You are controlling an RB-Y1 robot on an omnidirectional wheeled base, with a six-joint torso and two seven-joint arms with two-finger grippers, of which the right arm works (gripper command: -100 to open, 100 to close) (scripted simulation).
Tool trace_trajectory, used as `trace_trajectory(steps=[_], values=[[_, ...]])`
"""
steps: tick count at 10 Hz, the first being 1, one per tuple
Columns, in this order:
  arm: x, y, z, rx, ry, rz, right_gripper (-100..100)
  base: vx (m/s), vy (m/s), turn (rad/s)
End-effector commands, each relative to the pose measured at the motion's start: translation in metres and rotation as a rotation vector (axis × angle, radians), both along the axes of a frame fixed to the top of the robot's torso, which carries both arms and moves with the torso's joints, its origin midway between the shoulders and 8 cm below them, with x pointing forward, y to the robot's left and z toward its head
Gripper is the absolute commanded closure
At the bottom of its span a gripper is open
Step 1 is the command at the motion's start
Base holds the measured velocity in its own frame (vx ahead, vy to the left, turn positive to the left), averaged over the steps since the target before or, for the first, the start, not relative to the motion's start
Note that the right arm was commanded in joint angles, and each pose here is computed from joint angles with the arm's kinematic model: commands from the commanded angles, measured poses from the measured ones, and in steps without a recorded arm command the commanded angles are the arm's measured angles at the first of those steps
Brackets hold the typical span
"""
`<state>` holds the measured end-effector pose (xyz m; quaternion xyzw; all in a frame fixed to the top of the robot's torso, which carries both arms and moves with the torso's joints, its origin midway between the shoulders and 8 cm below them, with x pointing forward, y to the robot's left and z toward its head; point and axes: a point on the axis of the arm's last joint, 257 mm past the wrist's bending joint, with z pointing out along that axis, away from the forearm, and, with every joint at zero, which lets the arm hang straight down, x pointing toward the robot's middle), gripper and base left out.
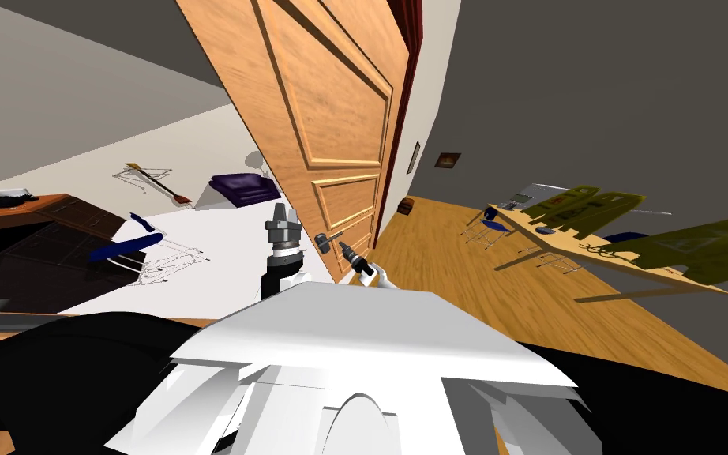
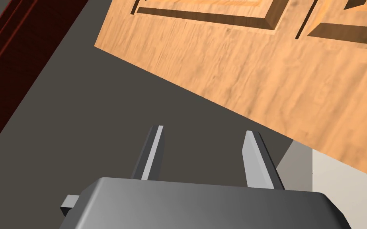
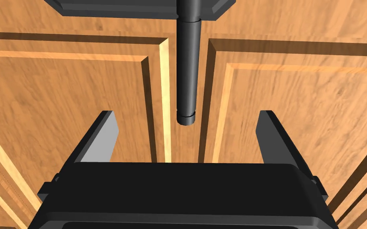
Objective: Push the door open
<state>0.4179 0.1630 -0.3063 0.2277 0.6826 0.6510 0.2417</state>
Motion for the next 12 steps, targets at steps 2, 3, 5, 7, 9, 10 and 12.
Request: trace_trajectory(steps=[2,3,5,7,9,10,12], values=[[0.005,-0.004,-0.001,-0.009,-0.004,-0.009,-100,0.115,0.146,0.019],[0.006,-0.001,0.001,-0.007,-0.005,-0.011,-100,0.136,0.138,0.027],[0.007,0.006,0.007,0.006,-0.004,-0.011,-100,0.103,0.151,0.017],[0.005,0.008,0.009,0.013,-0.003,-0.01,-100,0.058,0.114,0.005],[0.005,0.008,0.009,0.013,-0.003,-0.01,100,-0.008,-0.018,0.007],[0.005,0.008,0.009,0.013,-0.003,-0.01,100,-0.008,-0.019,0.009],[0.005,0.008,0.009,0.013,-0.003,-0.01,100,-0.003,-0.006,0.0]])
